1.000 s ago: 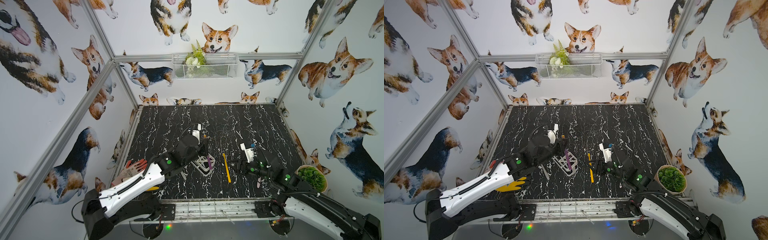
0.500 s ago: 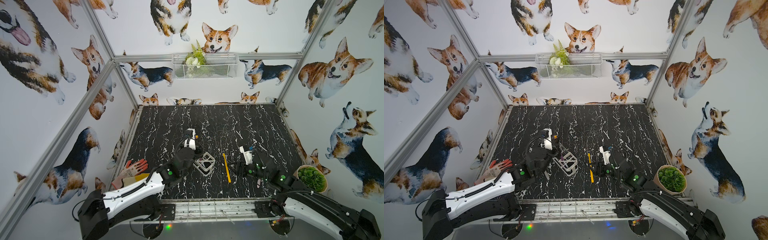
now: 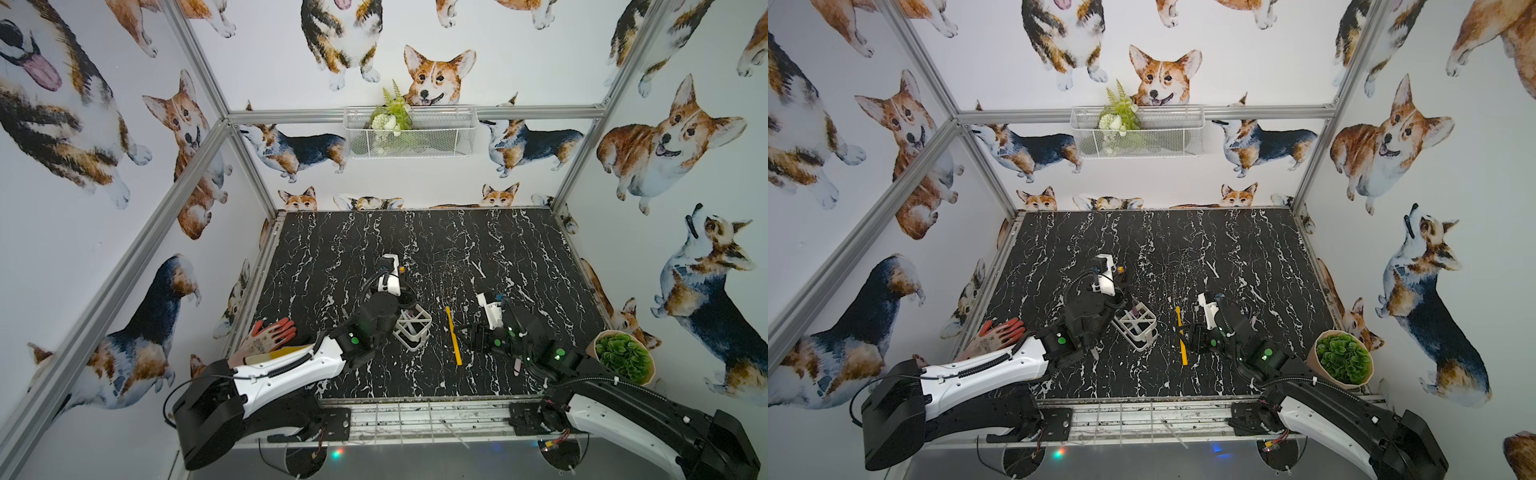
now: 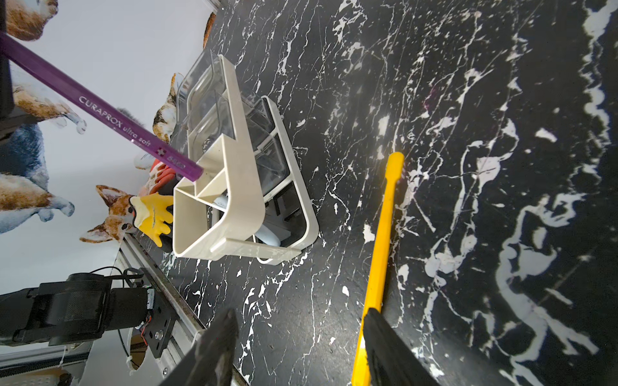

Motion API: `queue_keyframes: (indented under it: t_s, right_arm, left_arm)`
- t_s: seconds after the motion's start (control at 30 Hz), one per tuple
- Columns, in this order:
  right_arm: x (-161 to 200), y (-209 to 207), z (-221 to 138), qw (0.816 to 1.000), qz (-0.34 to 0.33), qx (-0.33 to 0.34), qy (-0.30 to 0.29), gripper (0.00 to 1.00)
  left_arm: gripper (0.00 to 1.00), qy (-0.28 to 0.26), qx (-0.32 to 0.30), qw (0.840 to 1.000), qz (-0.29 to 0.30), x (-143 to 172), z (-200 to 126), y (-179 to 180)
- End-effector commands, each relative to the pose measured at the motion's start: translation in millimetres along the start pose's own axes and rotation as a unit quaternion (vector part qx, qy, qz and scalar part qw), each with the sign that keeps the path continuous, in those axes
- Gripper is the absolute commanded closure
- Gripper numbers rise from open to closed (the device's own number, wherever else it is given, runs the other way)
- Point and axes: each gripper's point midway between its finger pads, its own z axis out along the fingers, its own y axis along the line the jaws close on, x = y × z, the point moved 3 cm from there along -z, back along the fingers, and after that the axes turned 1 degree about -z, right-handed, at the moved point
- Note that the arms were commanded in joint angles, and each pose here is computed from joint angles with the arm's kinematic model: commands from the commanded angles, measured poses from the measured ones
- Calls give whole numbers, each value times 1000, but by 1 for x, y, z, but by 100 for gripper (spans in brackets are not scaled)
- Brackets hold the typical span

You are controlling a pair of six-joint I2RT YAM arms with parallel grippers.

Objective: Place the toothbrush into the toothbrush holder
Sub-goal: Place the toothbrush in the toothbrush holder.

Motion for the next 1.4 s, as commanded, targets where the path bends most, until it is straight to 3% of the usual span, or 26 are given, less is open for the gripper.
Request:
queue_keyframes:
  t_s: [0.0, 0.43, 0.87, 1.37]
  right_arm:
    - [-6, 5, 1, 1000, 4, -11, -14, 38]
    - [-8, 7, 8, 1000, 1, -11, -7, 34]
    - [-1, -2, 9, 1000, -1, 1, -2, 33]
    - [10, -13, 8, 1000, 6, 11, -1, 33]
  left_arm:
    - [100, -17, 9, 1000, -7, -13, 0, -6]
    - [100, -19, 8, 999, 25, -13, 11, -16]
    - [100, 14, -13, 999, 33, 39, 27, -8]
    - [100, 16, -49, 997, 54, 73, 16, -9]
